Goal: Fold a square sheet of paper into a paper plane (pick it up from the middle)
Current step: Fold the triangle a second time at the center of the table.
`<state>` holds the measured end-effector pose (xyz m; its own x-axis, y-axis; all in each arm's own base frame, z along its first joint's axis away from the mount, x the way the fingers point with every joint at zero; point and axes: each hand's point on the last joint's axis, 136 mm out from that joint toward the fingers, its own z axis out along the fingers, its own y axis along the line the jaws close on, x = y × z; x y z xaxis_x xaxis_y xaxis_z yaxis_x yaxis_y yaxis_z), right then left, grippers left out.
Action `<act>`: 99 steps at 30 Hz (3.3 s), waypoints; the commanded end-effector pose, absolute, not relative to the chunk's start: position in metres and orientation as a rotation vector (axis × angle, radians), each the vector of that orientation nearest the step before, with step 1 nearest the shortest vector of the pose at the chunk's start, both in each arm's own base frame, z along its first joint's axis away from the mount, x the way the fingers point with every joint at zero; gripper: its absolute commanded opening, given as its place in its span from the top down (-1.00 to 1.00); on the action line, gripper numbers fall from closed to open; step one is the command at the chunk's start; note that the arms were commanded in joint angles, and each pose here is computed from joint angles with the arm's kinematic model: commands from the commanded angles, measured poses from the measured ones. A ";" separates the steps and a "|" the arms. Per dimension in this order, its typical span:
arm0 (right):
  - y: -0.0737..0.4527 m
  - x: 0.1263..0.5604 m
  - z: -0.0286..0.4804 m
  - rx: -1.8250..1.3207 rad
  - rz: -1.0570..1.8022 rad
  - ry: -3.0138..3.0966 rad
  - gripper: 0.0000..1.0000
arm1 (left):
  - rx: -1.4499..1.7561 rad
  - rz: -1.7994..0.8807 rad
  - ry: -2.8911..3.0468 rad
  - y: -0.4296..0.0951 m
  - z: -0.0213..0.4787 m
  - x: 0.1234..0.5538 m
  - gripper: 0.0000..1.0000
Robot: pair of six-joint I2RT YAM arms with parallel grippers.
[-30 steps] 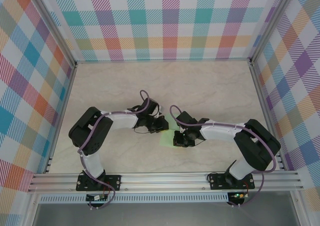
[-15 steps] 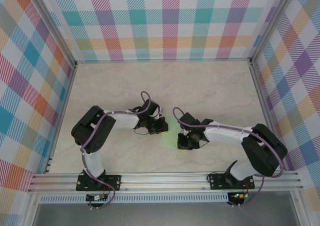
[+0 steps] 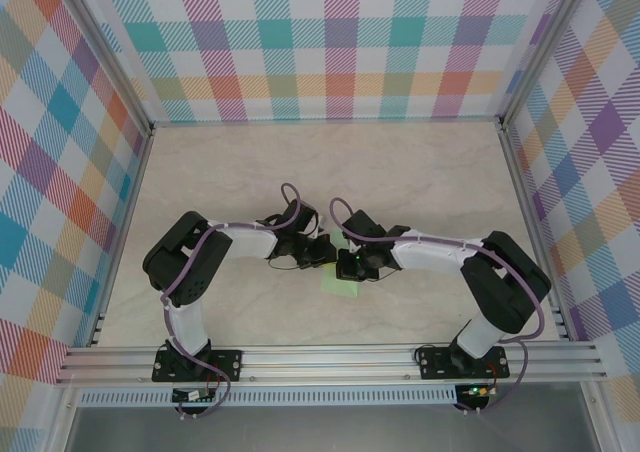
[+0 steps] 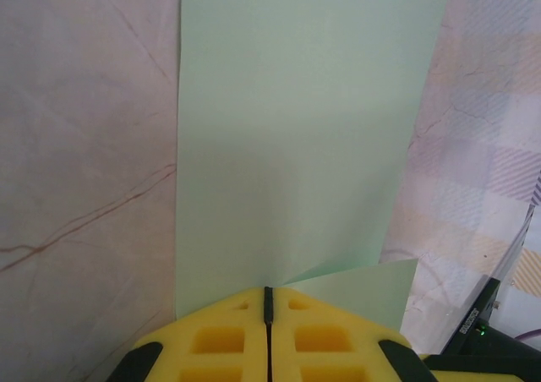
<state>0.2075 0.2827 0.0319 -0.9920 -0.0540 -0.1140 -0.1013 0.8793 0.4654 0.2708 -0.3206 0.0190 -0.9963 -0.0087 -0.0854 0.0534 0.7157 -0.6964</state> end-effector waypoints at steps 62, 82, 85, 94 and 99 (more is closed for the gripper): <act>0.268 0.184 0.015 -0.357 0.670 3.013 0.90 | -0.120 -0.900 3.011 -0.286 -0.035 0.256 0.93; 0.232 0.150 0.006 -0.581 0.559 3.123 0.88 | -0.139 -0.847 3.036 -0.280 -0.043 0.254 0.92; 0.227 0.147 0.005 -0.562 0.570 3.132 0.88 | -0.148 -0.833 3.043 -0.278 -0.045 0.253 0.93; 0.212 0.138 0.005 -0.513 0.576 3.160 0.90 | -0.150 -0.834 3.044 -0.277 -0.046 0.254 0.93; 0.216 0.150 0.018 -0.451 0.630 3.096 0.88 | -0.140 -0.866 3.039 -0.281 -0.044 0.254 0.93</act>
<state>0.1569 0.2258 0.0142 -0.9521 -0.3035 -0.0371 -0.2926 0.8693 0.3984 0.2726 -0.3217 0.0167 -0.9979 -0.0179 -0.0627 0.0314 0.7115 -0.7020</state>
